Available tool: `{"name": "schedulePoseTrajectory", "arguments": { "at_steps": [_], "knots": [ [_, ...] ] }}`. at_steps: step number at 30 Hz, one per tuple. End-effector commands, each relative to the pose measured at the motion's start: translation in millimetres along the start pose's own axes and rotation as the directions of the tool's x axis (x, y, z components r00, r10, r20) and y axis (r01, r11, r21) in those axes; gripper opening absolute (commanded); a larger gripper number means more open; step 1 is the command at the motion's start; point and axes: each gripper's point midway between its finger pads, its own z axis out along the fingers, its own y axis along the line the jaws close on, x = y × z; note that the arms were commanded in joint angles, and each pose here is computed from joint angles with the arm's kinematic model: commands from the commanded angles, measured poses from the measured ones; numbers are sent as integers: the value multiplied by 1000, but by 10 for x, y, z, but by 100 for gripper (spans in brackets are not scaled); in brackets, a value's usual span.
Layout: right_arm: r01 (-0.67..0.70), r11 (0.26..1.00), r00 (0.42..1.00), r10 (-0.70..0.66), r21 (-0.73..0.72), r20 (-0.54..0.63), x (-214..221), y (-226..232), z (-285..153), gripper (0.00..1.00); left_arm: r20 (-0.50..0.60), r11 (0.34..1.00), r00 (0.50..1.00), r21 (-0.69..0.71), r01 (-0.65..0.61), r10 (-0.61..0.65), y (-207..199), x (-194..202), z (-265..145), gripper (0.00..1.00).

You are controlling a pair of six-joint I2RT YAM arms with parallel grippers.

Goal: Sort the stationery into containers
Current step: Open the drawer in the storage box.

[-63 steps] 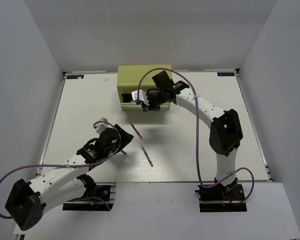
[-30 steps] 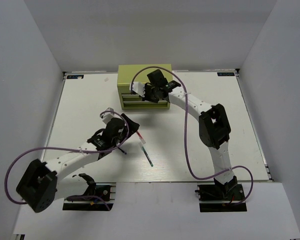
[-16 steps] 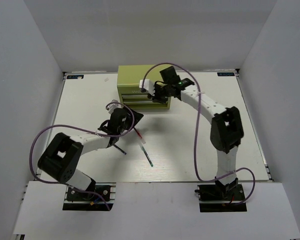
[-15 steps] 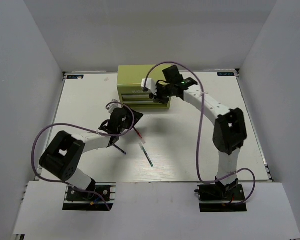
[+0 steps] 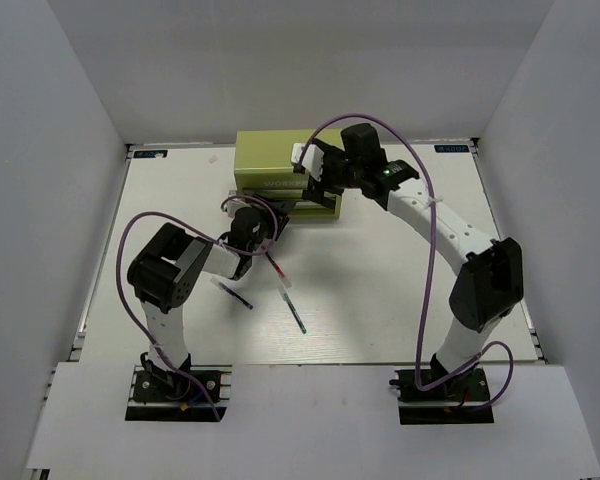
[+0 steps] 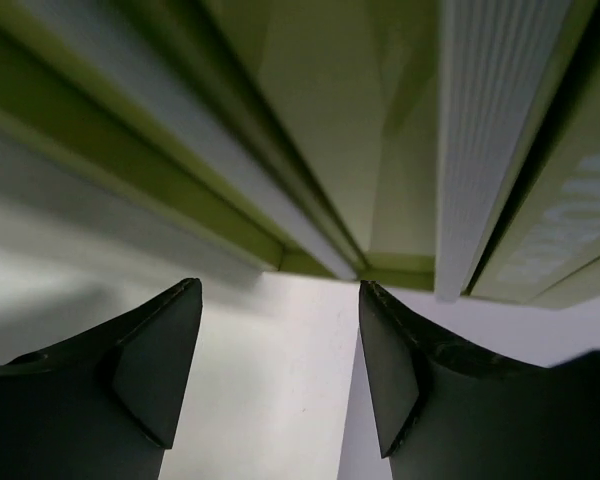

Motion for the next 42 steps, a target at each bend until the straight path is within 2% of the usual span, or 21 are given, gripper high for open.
{"name": "schedulePoseTrajectory", "arguments": {
  "at_steps": [1, 8, 12, 16, 30, 34, 35, 42],
  "knots": [
    [-3, 990, 996, 15, 143, -82, 197, -371, 72, 89, 45, 993, 998, 111, 43, -48, -382, -139, 120, 74],
    [-25, 979, 990, 53, 201, -133, 370, -661, 268, 89, 100, 995, 993, 82, 60, -69, -309, -223, 251, 74],
    [-36, 974, 990, 65, 224, -127, 336, -767, 297, 89, 120, 995, 989, 58, 81, -87, -222, -245, 274, 67],
    [-48, 973, 989, 78, 227, -125, 366, -807, 347, 89, 149, 995, 984, 23, 100, -102, -80, -274, 310, 62],
    [-44, 978, 985, 77, 206, -154, 463, -777, 394, 89, 236, 992, 964, -4, 129, -124, -9, -444, 526, 52],
    [-48, 979, 983, 82, 200, -164, 502, -751, 408, 89, 237, 990, 962, 10, 139, -137, -34, -447, 551, 37],
    [-49, 980, 981, 83, 192, -173, 530, -731, 420, 89, 236, 990, 962, 1, 138, -134, 12, -436, 561, 30],
    [-67, 983, 973, 102, 170, -208, 635, -687, 483, 89, 236, 989, 962, -9, 146, -140, 158, -412, 439, 7]
  ]
}}
